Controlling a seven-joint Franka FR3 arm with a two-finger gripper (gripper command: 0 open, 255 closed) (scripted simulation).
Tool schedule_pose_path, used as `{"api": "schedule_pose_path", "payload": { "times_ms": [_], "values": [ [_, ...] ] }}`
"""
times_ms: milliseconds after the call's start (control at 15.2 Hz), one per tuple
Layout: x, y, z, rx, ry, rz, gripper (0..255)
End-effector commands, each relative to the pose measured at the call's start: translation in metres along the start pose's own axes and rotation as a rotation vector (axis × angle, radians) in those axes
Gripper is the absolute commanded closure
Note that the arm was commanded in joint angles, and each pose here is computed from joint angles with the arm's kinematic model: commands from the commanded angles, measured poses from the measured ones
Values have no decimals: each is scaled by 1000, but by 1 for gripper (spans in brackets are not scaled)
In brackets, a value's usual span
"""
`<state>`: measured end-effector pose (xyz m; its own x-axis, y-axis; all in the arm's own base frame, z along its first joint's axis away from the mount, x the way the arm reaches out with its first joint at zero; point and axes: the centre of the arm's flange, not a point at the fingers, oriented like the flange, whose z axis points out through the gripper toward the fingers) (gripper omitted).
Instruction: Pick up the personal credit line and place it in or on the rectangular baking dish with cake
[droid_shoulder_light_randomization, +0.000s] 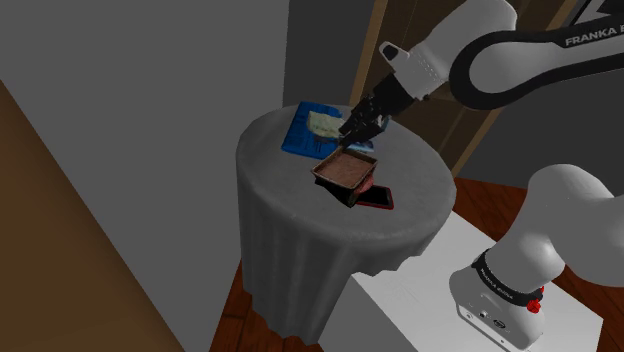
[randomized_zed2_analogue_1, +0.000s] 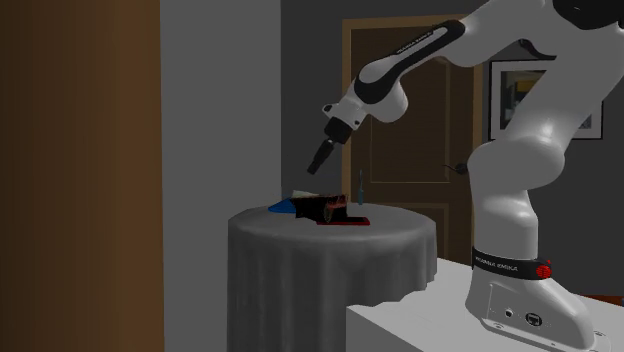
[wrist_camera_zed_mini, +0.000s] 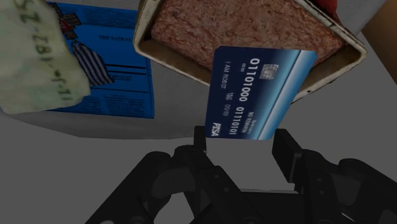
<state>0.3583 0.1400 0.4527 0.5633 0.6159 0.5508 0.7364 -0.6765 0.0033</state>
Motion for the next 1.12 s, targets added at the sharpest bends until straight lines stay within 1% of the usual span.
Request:
{"api": "schedule_pose_path", "payload": {
  "times_ms": [0,264,792,858,1056],
  "values": [
    [-6,0,8,0,0,0,255],
    [-19,0,29,-1,0,0,255],
    [-19,0,29,0,0,0,255],
    [-19,0,29,0,0,0,0],
    [-19,0,29,0,0,0,0]
  ]
}}
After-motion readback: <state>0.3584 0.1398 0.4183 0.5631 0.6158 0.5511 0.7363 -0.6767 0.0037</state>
